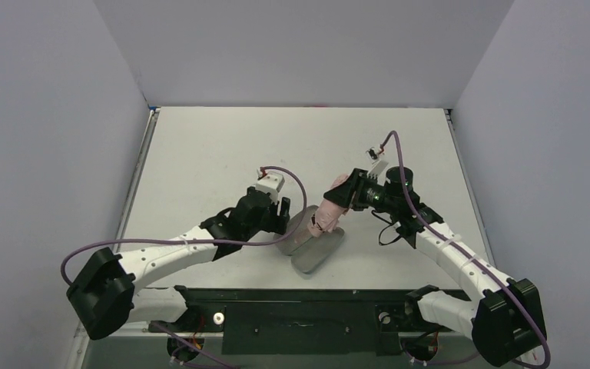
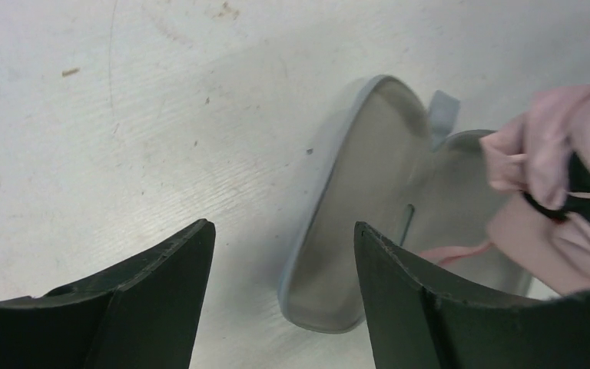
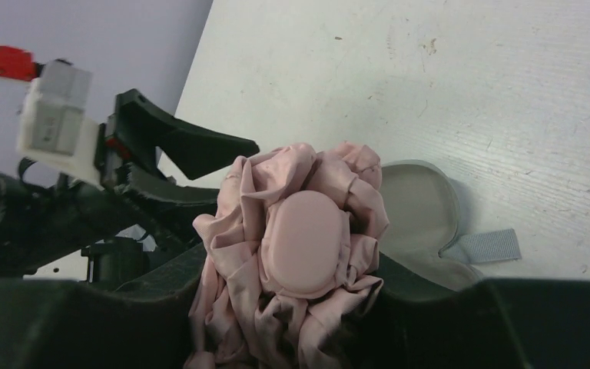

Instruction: Put away the umbrella

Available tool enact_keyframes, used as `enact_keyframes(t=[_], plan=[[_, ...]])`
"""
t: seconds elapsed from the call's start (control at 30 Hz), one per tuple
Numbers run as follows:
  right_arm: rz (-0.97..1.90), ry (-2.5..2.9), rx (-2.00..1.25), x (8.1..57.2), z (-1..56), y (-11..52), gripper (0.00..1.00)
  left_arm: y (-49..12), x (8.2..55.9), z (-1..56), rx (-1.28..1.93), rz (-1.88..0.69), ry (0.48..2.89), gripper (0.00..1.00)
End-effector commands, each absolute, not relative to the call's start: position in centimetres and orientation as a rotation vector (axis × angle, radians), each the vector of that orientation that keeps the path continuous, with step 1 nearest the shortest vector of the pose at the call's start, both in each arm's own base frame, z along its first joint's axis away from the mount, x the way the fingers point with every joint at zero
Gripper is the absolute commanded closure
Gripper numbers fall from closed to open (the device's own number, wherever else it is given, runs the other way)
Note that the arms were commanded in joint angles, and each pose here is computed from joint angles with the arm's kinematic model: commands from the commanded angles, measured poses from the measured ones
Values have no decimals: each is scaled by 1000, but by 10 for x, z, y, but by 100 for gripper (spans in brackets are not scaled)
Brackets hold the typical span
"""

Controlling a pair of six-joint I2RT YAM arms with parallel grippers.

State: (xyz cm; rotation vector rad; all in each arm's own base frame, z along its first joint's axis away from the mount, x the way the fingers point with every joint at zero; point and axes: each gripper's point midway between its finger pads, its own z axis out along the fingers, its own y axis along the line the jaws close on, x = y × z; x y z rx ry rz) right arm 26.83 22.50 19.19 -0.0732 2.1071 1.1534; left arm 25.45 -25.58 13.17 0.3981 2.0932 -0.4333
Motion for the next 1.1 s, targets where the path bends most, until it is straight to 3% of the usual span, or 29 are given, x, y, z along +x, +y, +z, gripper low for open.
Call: enact_keyframes(t=[0.0,0.37,0.63,0.7,0.83,1.07], plan=[[1251,1856,-125,277,235,234,77,-267,268,125,316,-568,2094,37],[1352,1847,-138,266,211,243,78,-286,268,96,440,-631,2128,43],[1340,1909,-146,254,189,242,79,-290,271,68,481,-598,2176,61],[1313,1937,-149,253,182,241,80,-288,271,65,484,-585,2183,75],[1221,1985,-146,254,174,232,82,-283,268,69,480,-548,2176,91],[1094,2022,-183,249,174,224,82,-274,256,82,499,-451,2146,97]])
